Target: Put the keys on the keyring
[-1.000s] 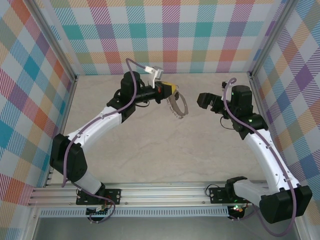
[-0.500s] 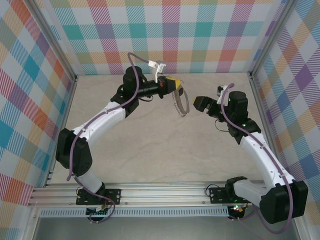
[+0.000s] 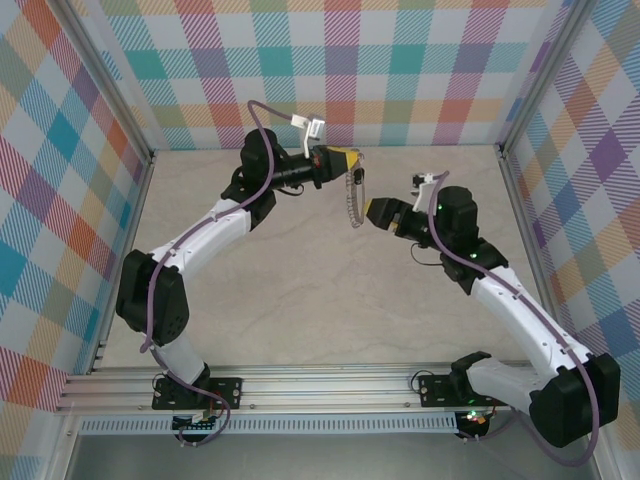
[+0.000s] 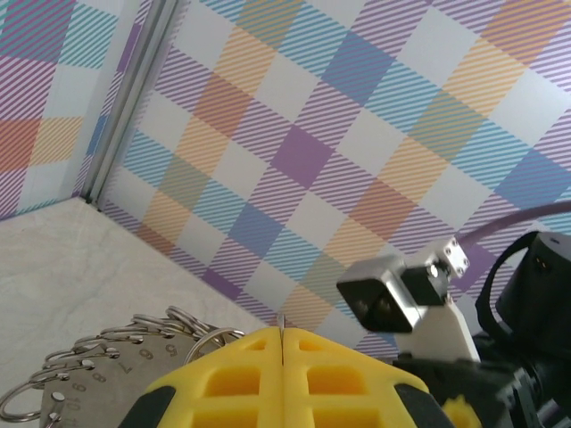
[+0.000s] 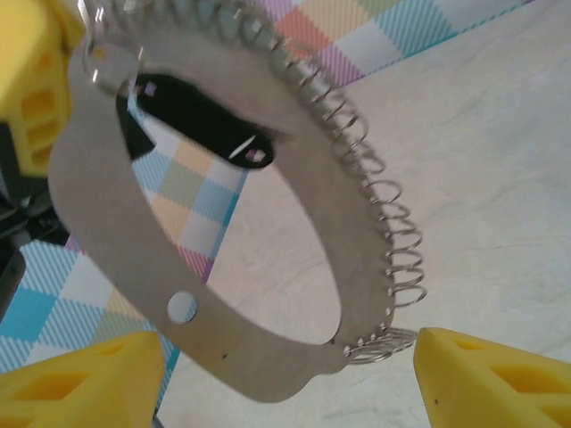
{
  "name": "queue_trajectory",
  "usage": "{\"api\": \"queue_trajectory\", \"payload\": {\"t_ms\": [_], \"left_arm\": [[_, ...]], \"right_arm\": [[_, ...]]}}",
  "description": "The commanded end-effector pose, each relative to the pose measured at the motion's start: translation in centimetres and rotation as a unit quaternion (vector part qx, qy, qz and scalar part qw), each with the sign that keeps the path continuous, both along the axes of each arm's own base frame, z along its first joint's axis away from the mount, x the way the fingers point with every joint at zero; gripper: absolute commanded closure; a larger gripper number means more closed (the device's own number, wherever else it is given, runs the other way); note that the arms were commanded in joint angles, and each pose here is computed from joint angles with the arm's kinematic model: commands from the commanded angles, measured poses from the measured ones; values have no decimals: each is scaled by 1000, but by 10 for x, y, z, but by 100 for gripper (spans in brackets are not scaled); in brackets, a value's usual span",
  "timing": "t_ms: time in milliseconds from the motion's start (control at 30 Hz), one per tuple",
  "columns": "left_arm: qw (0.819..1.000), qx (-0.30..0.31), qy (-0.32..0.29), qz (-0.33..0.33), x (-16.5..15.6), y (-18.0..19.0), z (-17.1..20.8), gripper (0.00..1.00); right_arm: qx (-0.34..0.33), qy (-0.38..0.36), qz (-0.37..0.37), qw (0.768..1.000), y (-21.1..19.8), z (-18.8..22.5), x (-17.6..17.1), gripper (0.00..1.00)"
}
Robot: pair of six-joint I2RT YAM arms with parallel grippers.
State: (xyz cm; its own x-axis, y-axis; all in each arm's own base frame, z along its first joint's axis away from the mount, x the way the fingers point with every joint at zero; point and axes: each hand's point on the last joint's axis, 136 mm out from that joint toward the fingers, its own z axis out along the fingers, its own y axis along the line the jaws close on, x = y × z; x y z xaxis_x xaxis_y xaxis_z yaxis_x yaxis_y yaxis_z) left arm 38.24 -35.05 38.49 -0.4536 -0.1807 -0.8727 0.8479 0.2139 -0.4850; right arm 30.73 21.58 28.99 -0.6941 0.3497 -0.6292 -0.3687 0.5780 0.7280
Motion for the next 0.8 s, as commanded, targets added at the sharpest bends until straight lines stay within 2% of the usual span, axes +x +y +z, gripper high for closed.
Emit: {"api": "queue_trajectory", "payload": {"t_ms": [0, 367, 767], "left_arm": [[999, -35, -38, -4, -2, 3, 31, 100], [996, -90, -12, -19, 0, 0, 37, 100], [993, -114, -28, -32, -8, 3, 64, 100]], "right_arm": [[10, -32, 5, 999, 12, 22, 2, 27], [-28, -68, -16, 997, 1, 34, 2, 25], [-66, -111, -47, 990, -24, 58, 10, 22]]}}
